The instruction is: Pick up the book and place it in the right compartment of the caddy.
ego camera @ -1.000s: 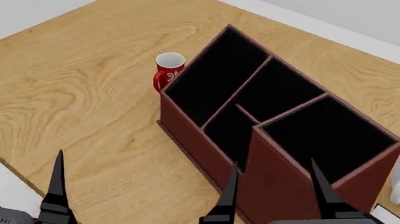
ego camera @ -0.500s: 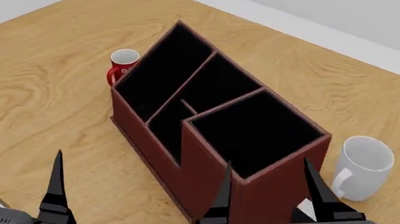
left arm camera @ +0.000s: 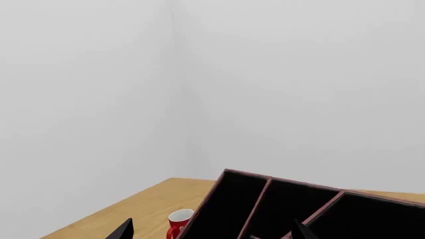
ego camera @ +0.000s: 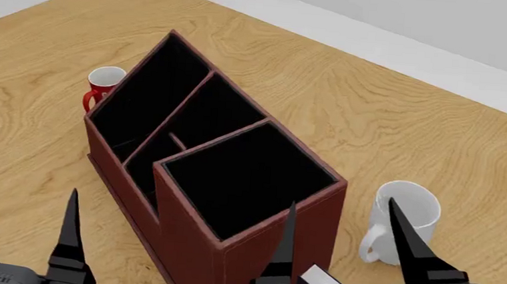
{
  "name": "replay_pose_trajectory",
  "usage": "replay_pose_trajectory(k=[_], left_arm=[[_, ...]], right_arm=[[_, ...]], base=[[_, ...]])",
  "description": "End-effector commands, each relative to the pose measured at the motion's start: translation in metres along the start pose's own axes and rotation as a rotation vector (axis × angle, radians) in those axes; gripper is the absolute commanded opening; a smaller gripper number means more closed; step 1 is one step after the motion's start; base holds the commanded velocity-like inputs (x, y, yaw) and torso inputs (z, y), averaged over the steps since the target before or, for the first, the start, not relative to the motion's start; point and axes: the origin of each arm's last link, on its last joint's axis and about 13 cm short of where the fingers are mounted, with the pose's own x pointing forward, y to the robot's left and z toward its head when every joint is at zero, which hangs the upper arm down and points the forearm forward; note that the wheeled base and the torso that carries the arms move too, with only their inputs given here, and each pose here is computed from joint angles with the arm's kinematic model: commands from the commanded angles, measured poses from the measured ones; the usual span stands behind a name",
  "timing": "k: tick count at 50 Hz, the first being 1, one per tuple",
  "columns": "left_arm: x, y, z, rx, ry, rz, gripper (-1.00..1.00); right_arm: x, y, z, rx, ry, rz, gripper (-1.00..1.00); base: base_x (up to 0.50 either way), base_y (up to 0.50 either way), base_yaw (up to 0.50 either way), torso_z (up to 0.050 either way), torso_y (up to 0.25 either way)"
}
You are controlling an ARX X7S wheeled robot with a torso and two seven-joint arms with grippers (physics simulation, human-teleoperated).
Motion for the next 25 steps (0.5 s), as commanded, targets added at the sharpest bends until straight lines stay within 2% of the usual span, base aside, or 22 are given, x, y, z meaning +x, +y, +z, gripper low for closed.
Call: replay_pose_trajectory(k=[1,10,19,21,25], left_arm=[[-0.0002,0.001,0.0009,-0.002,-0.003,0.003,1.0],[-0.0004,0.0007,0.0025,-0.003,-0.004,0.003,1.0],[0.0004,0.0005,0.001,-0.002,-0.003,0.004,1.0],[0.0001,0.0005,0.0012,0.0,-0.003,0.004,1.0],[0.0001,0.0007,0.0011,-0.002,-0.003,0.005,1.0]], right_arm=[[-0.0018,0.0011,0.0013,-0.019,-0.016,-0.007,1.0],[-0.0016,0.0008,0.0015,0.018,-0.017,0.007,1.0],[-0.0011,0.0012,0.0014,-0.01,-0.006,-0.001,1.0],[0.0,0.0024,0.0008,-0.035,0.011,-0.002,1.0],[-0.0009,0.0014,0.001,-0.001,-0.005,0.002,1.0]], base=[[0.19,0.12,0.0,0.0,0.0],[0.42,0.27,0.0,0.0,0.0],[-0.01,0.0,0.0,0.0,0.0],[-0.26,0.42,0.0,0.0,0.0],[-0.2,0.32,0.0,0.0,0.0]])
